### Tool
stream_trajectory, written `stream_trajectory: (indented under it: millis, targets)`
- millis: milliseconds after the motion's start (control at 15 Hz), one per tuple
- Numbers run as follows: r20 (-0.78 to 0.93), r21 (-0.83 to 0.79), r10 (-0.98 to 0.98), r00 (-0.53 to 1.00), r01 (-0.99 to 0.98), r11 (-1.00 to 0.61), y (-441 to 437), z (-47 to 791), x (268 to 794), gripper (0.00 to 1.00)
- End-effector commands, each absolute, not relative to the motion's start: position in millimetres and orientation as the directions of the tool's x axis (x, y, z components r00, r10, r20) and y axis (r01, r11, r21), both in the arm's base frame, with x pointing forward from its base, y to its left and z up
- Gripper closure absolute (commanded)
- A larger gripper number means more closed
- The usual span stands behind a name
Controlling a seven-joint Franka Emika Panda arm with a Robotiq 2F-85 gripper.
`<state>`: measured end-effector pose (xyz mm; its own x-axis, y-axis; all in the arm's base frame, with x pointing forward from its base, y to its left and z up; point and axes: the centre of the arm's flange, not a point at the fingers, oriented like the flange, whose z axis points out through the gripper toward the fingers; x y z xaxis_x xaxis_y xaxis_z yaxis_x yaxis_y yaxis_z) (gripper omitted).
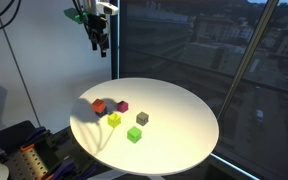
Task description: Put the orange block on the table.
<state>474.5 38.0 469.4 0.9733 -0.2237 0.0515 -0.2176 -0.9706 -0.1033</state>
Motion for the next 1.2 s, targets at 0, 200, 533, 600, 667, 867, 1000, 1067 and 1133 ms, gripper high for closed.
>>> stream_trajectory:
  millis: [0,200,533,600,667,867,1000,1067,1133]
  targets:
    - [0.029,-0.027,-0.196,0.98,-0.195,-0.98,38.9,484.5,495.5,0.0]
    - [0.025,0.013,-0.155,0.988,-0.155,-0.988,42.7,484.8,504.3,0.0]
    - [0.008,0.009,-0.107,0.994,-0.107,-0.994,56.8,471.1,519.6,0.0]
    - [0.003,0.004,-0.096,0.995,-0.096,-0.995,59.8,467.2,522.3,0.0]
    - [-0.005,0.0,-0.085,0.996,-0.085,-0.996,63.4,461.8,524.8,0.0]
    - [-0.024,-0.008,-0.052,0.998,-0.052,-0.999,72.5,446.1,531.6,0.0]
    - [-0.032,-0.027,-0.03,0.999,-0.031,-0.999,77.9,434.0,535.0,0.0]
    - [-0.035,-0.039,-0.02,0.999,-0.022,-0.999,80.6,428.1,536.3,0.0]
    - [-0.035,-0.049,-0.014,0.999,-0.016,-0.999,82.8,423.1,537.7,0.0]
